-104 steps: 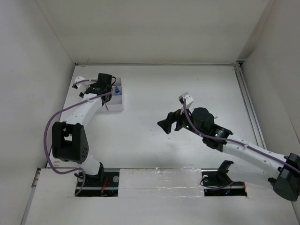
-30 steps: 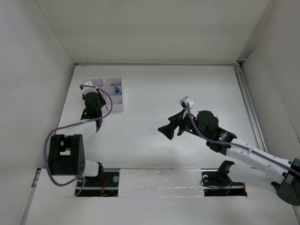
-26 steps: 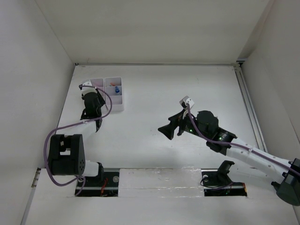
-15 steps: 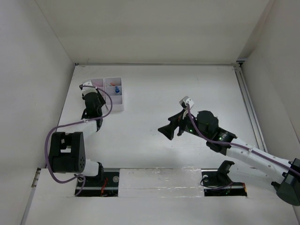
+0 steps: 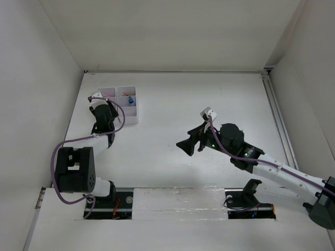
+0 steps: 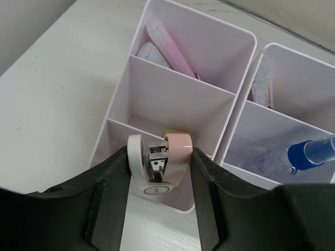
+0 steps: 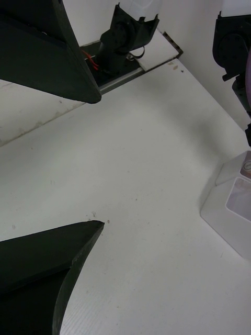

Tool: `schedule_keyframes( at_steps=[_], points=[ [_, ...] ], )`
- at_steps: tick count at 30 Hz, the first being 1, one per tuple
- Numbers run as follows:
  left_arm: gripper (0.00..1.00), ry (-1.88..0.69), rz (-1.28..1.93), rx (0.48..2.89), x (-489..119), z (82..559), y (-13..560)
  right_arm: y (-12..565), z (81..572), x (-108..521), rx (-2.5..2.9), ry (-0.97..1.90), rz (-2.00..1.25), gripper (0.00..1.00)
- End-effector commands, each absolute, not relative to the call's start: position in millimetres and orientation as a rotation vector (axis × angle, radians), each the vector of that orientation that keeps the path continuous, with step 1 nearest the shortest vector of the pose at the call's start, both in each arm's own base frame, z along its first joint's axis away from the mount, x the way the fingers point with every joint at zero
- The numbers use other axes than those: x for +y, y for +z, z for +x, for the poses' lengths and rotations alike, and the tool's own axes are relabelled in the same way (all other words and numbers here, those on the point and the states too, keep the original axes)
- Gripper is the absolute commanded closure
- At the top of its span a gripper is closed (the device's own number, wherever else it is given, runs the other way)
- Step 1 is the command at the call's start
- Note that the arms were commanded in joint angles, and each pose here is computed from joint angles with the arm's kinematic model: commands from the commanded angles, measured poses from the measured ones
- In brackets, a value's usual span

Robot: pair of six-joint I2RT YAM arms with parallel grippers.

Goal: Sort the stationery into containers
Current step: Place the stapler in the storage box.

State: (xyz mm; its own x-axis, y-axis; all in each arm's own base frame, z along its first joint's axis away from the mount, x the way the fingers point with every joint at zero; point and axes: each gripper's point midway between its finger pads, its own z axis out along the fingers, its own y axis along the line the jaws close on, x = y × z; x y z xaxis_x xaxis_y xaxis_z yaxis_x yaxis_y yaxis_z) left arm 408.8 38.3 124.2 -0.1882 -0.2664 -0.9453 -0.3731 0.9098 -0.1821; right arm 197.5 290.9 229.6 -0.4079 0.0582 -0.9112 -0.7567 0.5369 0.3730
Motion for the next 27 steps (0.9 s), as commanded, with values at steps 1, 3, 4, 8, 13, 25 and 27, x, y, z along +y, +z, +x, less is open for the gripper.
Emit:
schedule_keyframes(
  at_steps=[1,3,4,8,13,25,27],
  points=[
    [0.57,0.099,-0.507,1.715,42,412,138,245,196,293,1.691,1.042,-0.6,0.0],
    [0.55,0.107,-0.513,1.713,44,412,138,245,196,293,1.691,1.042,-0.601,0.0],
    [0.54,0.107,-0.513,1.713,44,412,138,245,196,293,1.691,1.042,-0.601,0.0],
    [0.53,0.107,-0.513,1.713,44,413,141,242,196,294,1.701,1.039,-0.602,0.0],
    [0.52,0.091,-0.513,1.705,40,412,145,242,196,294,1.701,1.039,-0.602,0.0],
    [0.0,0.191,-0.68,1.654,-2,382,240,215,242,253,1.859,0.761,-0.231,0.0],
    [0.0,0.294,-0.724,1.71,-10,366,249,214,269,221,1.877,0.601,-0.023,0.0]
  ],
)
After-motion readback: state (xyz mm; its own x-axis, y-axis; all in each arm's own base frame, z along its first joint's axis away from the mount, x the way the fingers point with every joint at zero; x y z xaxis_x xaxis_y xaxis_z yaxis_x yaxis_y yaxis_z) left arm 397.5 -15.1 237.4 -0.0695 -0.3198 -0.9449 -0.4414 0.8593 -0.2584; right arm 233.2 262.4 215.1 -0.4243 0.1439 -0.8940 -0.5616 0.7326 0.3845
